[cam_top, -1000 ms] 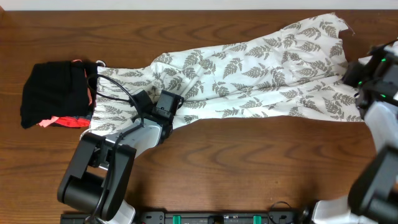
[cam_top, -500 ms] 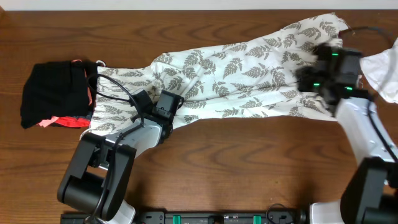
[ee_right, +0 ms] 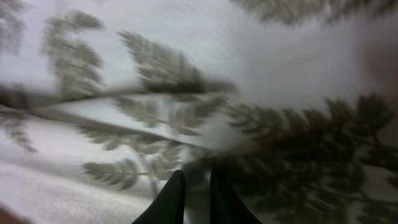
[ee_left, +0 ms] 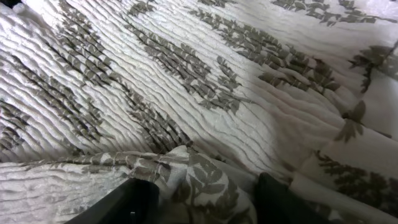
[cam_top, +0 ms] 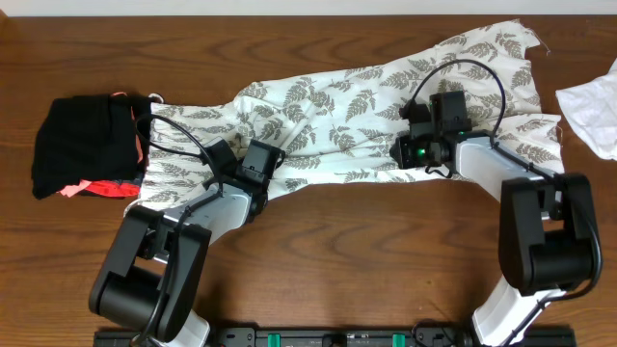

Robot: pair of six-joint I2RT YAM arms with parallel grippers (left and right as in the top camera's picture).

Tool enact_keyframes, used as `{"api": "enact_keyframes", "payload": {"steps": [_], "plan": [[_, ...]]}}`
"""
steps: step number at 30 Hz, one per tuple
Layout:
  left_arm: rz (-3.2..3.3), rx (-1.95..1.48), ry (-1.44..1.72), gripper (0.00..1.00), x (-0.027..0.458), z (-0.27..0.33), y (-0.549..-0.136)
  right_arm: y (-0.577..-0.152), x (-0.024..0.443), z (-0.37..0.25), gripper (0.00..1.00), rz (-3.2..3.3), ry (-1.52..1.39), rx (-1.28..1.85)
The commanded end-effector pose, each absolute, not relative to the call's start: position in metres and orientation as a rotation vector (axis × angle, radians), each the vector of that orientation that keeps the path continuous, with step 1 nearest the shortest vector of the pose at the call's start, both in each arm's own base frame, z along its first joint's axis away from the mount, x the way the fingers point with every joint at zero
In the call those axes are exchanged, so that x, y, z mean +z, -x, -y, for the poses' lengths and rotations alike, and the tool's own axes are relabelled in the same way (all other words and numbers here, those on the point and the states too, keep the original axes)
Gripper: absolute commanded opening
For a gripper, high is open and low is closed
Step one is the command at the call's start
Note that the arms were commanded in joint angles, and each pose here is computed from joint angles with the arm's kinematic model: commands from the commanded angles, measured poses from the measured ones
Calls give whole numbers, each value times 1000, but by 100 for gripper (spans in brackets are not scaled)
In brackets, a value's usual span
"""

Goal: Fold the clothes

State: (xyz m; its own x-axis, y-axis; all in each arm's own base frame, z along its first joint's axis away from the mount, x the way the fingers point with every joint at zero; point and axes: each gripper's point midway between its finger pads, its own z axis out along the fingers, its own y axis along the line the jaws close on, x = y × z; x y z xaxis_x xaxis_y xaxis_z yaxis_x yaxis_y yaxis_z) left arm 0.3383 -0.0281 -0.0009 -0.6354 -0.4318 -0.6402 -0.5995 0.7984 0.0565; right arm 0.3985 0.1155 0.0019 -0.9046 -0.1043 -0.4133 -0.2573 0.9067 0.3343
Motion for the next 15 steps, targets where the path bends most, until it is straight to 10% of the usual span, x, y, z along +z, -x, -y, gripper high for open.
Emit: {"api": "enact_keyframes", "payload": {"steps": [1, 15], "plan": [[-2477, 359, 731, 57, -26, 29, -318, -399, -7, -102, 14, -2700, 256, 443], [-2478, 360, 730, 57, -26, 29, -317, -418, -10, 18, 20, -2692, -72, 56]]}}
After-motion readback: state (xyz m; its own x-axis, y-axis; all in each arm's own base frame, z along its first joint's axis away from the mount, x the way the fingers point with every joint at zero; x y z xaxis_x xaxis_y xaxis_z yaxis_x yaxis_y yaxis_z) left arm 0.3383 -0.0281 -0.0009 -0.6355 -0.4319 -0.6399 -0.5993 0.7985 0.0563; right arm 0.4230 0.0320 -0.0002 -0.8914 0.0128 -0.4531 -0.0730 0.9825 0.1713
